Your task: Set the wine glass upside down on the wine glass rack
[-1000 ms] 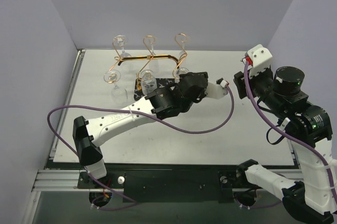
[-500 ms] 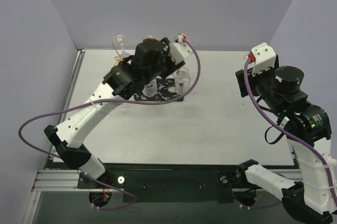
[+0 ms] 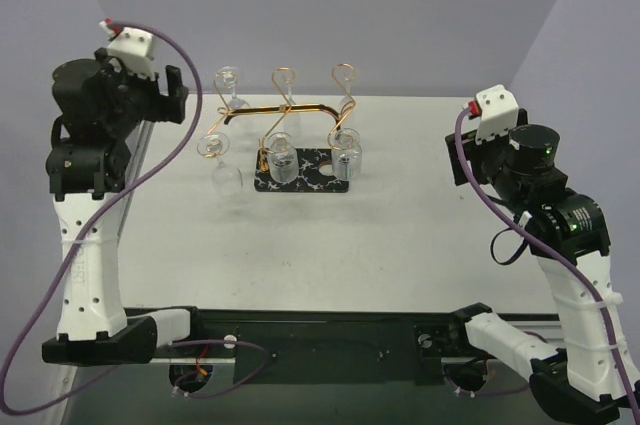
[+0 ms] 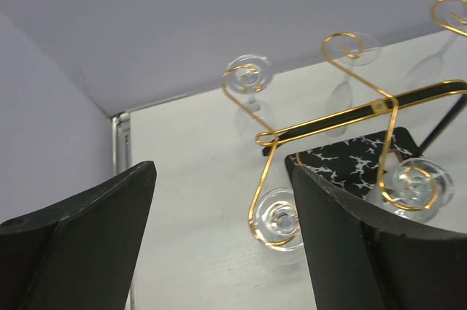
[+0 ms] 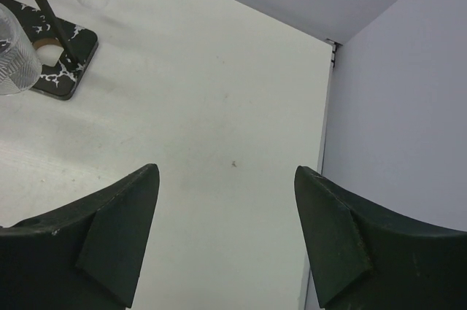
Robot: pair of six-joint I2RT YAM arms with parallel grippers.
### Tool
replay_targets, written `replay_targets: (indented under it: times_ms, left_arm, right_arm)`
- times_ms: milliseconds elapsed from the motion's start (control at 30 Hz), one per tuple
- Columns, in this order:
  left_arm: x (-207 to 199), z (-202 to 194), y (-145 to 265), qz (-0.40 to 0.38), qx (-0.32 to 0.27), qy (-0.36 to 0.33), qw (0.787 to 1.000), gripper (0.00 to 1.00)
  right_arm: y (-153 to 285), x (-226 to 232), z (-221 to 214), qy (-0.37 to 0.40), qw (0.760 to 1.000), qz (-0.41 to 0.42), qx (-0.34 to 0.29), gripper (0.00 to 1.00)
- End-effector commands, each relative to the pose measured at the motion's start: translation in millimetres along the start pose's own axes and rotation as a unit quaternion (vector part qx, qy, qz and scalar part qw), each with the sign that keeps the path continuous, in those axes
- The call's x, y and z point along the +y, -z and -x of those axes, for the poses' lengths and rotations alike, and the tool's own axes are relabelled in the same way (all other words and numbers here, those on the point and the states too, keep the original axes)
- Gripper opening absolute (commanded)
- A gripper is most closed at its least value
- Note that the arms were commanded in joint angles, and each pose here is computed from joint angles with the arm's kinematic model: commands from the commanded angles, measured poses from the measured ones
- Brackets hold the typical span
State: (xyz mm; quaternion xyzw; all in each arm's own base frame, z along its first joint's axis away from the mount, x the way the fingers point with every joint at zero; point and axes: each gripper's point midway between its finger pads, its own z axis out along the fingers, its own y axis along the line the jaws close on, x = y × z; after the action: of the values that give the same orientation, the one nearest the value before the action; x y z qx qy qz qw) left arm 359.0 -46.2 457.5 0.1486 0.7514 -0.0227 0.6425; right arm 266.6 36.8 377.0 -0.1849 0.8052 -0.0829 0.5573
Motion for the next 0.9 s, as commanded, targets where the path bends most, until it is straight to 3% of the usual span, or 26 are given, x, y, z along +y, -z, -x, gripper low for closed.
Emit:
replay_targets:
  times_ms: [0, 100, 867]
  left_arm:
    - [37.5, -10.9, 17.0, 0.011, -0.019, 0.074, 0.997, 0.87]
    - [56.7, -20.4, 23.8, 0.048, -0.018, 0.085, 0.995, 0.87]
    - [56.7, -20.4, 23.8, 0.048, -0.018, 0.085, 0.995, 0.87]
  right_arm:
    - [-0.4, -13.0, 12.6, -0.039, 0.998, -0.032, -0.027, 0.7]
    - [0.8, -16.6, 18.3, -0.054, 0.997, -0.04, -0.037, 0.7]
    - [0.8, -16.6, 18.3, -0.054, 0.997, -0.04, -0.037, 0.7]
